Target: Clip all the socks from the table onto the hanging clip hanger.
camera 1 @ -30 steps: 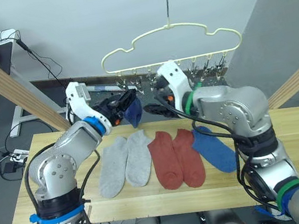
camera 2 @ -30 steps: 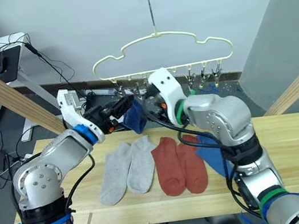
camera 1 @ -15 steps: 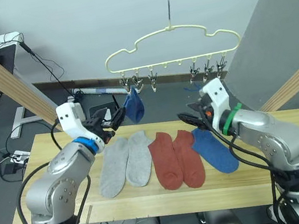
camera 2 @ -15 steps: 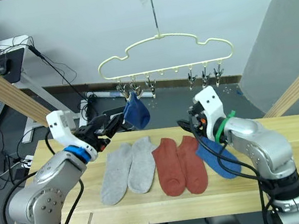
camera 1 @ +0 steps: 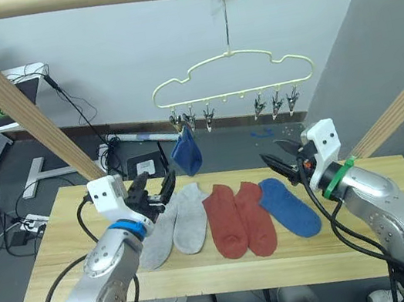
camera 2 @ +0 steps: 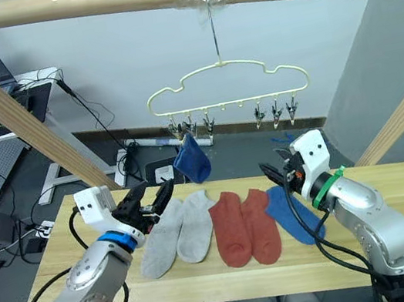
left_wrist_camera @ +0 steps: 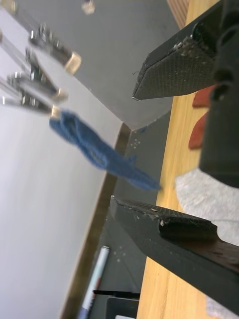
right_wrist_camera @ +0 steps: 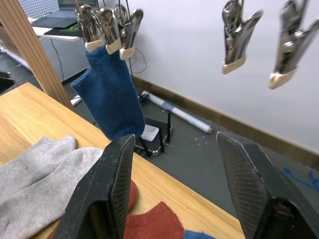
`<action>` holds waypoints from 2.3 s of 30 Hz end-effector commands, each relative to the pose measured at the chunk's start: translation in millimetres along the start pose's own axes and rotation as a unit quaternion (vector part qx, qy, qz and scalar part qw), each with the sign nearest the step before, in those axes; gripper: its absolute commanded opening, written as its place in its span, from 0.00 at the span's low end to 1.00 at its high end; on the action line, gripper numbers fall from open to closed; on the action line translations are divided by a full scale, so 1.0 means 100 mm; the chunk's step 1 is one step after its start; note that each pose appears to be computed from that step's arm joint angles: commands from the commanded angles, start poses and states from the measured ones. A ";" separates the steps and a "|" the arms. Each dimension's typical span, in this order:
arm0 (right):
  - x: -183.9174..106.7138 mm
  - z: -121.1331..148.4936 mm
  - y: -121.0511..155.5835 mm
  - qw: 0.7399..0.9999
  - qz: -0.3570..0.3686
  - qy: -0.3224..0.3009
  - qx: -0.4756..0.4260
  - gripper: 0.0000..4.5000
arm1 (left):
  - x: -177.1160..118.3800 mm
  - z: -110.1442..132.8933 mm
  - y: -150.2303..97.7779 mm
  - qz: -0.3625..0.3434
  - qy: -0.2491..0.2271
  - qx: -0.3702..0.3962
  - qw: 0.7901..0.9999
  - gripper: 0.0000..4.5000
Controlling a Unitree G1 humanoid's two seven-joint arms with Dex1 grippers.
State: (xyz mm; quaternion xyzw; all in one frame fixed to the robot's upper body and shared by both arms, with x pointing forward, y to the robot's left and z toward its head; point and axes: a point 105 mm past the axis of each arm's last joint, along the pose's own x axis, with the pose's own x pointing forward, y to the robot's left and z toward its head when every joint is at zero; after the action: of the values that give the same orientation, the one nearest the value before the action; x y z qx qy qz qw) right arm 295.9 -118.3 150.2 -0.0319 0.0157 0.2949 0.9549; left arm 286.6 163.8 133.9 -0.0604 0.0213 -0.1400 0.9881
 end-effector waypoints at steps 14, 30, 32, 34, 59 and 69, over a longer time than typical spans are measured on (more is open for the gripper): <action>-0.20 0.08 -0.11 0.999 -0.024 -0.027 -0.027 0.60 | -0.08 0.30 -0.02 0.017 -0.090 0.039 0.995 0.78; -0.10 0.30 -0.05 0.998 -0.005 -0.056 -0.031 0.60 | 0.10 0.42 -0.13 -0.009 -0.107 0.066 0.992 0.78; -0.08 0.34 -0.04 0.998 0.002 -0.059 -0.033 0.60 | 0.17 0.45 -0.14 -0.010 -0.110 0.070 0.991 0.78; -0.05 0.38 -0.01 0.997 0.015 -0.061 -0.035 0.60 | 0.23 0.48 -0.15 -0.009 -0.113 0.069 0.991 0.78; 0.01 1.01 0.15 0.983 0.131 -0.096 -0.086 0.61 | 0.71 0.39 -0.40 -0.045 -0.086 0.062 0.993 0.53; -0.07 0.97 0.18 0.977 0.182 -0.055 -0.095 0.89 | 0.91 0.31 -0.49 -0.046 -0.067 0.082 0.993 0.52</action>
State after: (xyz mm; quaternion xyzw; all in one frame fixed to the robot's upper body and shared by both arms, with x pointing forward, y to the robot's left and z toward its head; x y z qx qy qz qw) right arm 286.1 -100.4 231.2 -0.0906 -0.0310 0.4609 0.8823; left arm 361.3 98.6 157.5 0.0014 -0.0346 -0.1836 0.9824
